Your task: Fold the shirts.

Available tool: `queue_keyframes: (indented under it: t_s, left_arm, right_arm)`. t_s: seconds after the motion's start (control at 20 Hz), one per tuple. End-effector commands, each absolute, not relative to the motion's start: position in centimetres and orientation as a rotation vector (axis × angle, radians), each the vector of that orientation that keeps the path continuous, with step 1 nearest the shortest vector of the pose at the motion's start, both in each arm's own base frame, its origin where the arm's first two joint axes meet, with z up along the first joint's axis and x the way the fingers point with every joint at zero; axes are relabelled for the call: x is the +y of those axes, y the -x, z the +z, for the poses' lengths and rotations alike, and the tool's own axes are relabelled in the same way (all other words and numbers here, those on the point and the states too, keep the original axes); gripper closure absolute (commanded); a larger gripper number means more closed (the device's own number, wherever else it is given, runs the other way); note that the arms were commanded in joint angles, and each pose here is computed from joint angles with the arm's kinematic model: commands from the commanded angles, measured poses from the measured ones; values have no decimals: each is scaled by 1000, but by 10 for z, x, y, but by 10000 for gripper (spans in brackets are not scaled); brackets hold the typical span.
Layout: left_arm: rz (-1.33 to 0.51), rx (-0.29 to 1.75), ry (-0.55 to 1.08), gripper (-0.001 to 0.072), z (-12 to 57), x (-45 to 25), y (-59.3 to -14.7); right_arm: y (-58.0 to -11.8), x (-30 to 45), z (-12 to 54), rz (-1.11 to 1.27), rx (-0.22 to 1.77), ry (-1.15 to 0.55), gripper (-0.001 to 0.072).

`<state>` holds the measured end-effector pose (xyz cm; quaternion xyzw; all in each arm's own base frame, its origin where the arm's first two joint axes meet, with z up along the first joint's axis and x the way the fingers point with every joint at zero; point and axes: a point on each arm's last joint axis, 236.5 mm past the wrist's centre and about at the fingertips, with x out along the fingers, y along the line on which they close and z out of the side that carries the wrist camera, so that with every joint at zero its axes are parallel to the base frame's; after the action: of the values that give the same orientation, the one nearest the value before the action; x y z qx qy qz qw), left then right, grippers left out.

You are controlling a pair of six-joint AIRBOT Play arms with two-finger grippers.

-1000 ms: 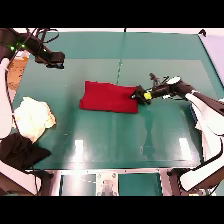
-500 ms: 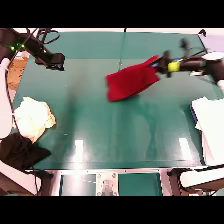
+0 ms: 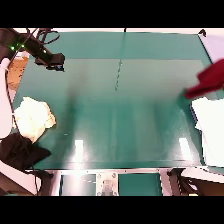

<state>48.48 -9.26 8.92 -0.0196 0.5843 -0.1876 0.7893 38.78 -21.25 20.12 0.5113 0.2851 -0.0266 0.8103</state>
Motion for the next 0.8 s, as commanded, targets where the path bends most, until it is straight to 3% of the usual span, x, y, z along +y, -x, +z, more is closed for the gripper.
queue_keyframes:
  t_s: [0.0,0.2,0.4,0.75]
  left_arm:
    - [-403,1258,44,684,89,-93,-485]
    - [-404,1258,44,683,89,-93,-485]
    - [-408,1268,45,683,89,-93,-482]
    - [-413,1265,47,683,90,-95,-483]
  right_arm:
    - [-307,-277,198,-323,584,-1134,698]
    - [-239,-293,172,-535,693,-1218,698]
    - [-172,-295,136,-815,896,-1151,698]
    - [-126,-287,69,-944,1092,-1143,697]
